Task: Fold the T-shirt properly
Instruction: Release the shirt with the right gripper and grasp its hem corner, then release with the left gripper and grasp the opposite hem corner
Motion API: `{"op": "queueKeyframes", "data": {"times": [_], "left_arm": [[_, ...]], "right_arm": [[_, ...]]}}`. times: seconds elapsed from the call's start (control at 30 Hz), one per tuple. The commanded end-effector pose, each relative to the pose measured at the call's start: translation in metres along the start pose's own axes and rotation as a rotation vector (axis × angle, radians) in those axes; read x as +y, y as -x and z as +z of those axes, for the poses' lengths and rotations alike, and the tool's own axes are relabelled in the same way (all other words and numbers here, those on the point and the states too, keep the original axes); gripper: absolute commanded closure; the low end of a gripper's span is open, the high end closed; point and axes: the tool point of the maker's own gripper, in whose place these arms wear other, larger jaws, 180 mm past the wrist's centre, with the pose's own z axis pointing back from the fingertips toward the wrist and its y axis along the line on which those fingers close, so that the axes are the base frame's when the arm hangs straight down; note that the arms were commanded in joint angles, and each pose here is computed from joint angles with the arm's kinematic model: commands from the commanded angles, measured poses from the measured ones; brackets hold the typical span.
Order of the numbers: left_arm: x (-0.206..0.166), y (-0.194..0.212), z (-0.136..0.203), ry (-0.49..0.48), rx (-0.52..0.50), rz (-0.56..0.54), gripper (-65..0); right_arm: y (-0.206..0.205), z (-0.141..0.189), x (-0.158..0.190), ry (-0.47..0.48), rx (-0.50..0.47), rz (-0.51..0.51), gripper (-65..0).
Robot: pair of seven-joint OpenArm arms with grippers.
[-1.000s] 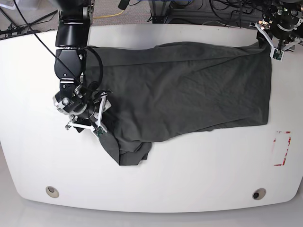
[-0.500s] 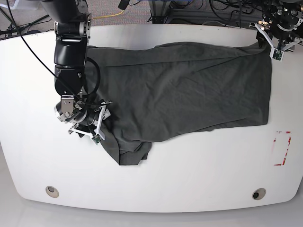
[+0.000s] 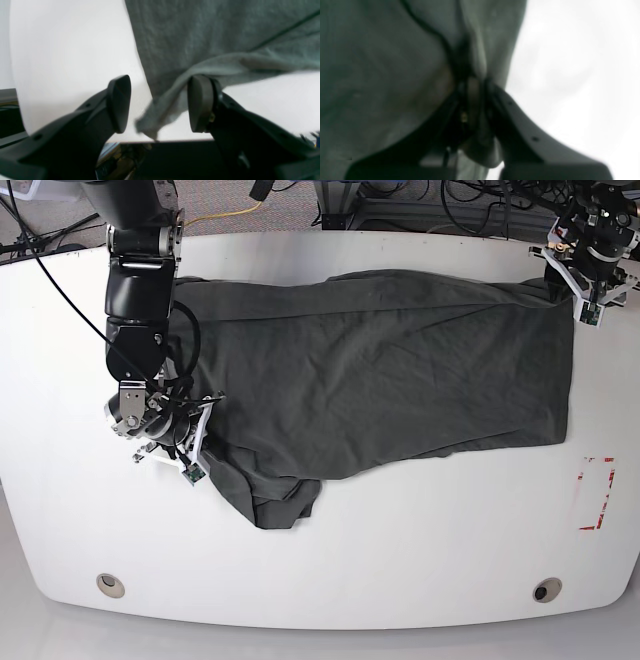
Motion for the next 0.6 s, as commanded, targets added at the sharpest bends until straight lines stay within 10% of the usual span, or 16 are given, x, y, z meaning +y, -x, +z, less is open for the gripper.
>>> {"op": "queueKeyframes", "data": {"times": [0.0,0.57], "left_arm": [[0.009,-0.011,0.002,-0.023,-0.022,-0.004,-33.9],[0.071,-0.059,0.001,-0.184,-0.093,0.104,-33.9]], "right_arm": [[-0.020,0.010,-0.020,0.043,-0.062,-0.006,0.0],[-0.022,0.022,-0.038,0.089,-0.099,-0.064,0.0]]}}
